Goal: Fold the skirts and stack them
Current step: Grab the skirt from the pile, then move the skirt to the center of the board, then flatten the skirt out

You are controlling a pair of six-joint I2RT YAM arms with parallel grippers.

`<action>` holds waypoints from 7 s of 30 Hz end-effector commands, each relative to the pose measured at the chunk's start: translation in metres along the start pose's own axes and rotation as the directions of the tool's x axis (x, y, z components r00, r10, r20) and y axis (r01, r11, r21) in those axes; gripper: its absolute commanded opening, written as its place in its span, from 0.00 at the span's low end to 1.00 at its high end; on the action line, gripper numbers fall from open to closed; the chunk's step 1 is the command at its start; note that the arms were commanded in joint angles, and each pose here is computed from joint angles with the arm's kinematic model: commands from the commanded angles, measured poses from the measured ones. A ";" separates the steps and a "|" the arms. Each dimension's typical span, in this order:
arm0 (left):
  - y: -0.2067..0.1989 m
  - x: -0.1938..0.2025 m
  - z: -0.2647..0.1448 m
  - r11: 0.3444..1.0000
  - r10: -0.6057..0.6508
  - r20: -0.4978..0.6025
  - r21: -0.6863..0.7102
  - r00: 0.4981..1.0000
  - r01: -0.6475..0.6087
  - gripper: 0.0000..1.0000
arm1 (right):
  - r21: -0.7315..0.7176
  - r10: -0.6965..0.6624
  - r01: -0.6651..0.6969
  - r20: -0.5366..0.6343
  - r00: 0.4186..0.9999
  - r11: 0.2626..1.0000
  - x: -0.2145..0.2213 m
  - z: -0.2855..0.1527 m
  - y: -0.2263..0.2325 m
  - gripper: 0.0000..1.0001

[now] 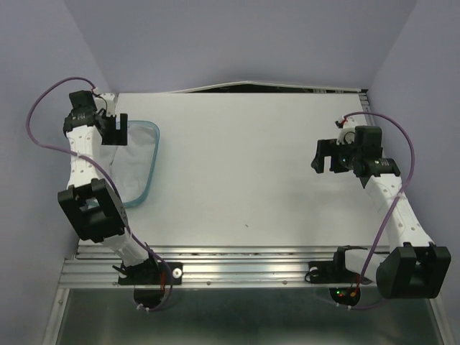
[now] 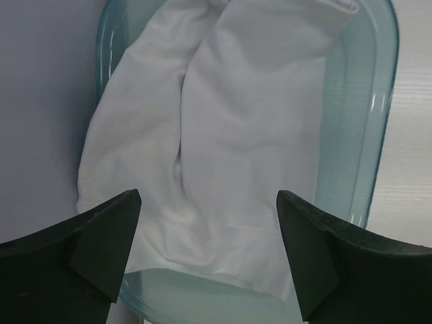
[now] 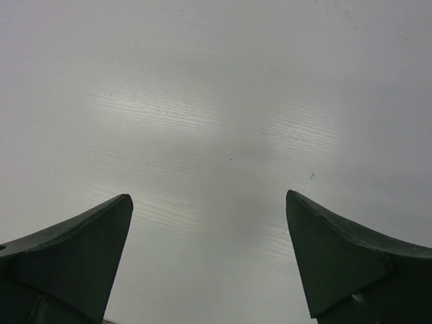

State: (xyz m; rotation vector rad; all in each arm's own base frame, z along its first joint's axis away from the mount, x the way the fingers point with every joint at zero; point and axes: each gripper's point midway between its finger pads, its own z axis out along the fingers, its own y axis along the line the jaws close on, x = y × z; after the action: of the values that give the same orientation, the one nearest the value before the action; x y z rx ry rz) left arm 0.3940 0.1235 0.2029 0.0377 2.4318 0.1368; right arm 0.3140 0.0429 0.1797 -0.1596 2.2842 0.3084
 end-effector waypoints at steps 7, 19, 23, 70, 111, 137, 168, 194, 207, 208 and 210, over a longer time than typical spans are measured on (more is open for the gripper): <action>0.013 0.043 0.060 0.998 0.028 -0.166 -0.045 0.986 -0.036 0.84 | -0.001 -0.032 0.032 0.037 0.999 0.999 -0.020 -0.003 -0.002 1.00; 0.004 0.115 0.104 0.999 -0.004 -0.305 -0.051 0.952 -0.013 0.80 | -0.015 -0.017 0.017 0.010 1.000 1.000 -0.023 0.007 -0.002 1.00; -0.005 0.126 0.107 1.000 -0.016 -0.312 -0.025 0.950 0.009 0.61 | -0.016 -0.016 0.016 0.018 1.000 1.000 -0.026 0.008 -0.002 1.00; -0.407 0.016 -0.050 0.393 0.595 0.435 0.576 0.675 -0.717 0.27 | -0.052 -0.054 0.052 -0.044 0.998 0.997 -0.034 0.017 -0.002 1.00; -0.310 0.157 -0.038 0.253 0.697 0.401 0.638 0.594 -0.728 0.67 | -0.410 -0.842 0.860 0.307 0.444 0.304 0.115 0.133 0.136 0.47; -0.343 0.198 0.015 0.117 0.807 0.459 0.492 0.372 -0.863 0.51 | -0.421 -0.789 0.785 0.219 0.575 0.455 0.104 0.115 0.135 0.01; -0.350 0.218 0.026 0.175 0.834 0.385 0.495 0.395 -0.851 0.26 | -0.415 -0.765 0.743 0.153 0.626 0.525 0.096 0.116 0.129 0.01; -0.281 -0.099 -0.060 0.742 0.492 0.623 0.067 0.609 -0.667 0.00 | 0.081 -0.680 0.681 0.212 0.702 0.728 -0.154 0.077 -0.012 0.01; -0.252 -0.258 -0.080 0.847 0.437 0.755 -0.160 0.490 -0.508 0.00 | 0.373 -0.709 0.604 0.324 0.626 0.704 -0.309 0.067 -0.047 0.01; -0.250 -0.259 -0.083 0.842 0.445 0.756 -0.172 0.480 -0.511 0.00 | 0.386 -0.723 0.613 0.329 0.607 0.690 -0.313 0.057 -0.044 0.01; -0.245 -0.258 -0.095 0.837 0.452 0.763 -0.183 0.462 -0.516 0.00 | 0.384 -0.736 0.628 0.324 0.595 0.677 -0.308 0.052 -0.042 0.01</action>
State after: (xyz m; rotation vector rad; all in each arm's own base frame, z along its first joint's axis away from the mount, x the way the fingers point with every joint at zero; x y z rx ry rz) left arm 0.5365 -0.1943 0.3289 0.8381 1.5911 0.0532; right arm 0.5727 0.0739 0.3115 -0.8585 1.6668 -0.1024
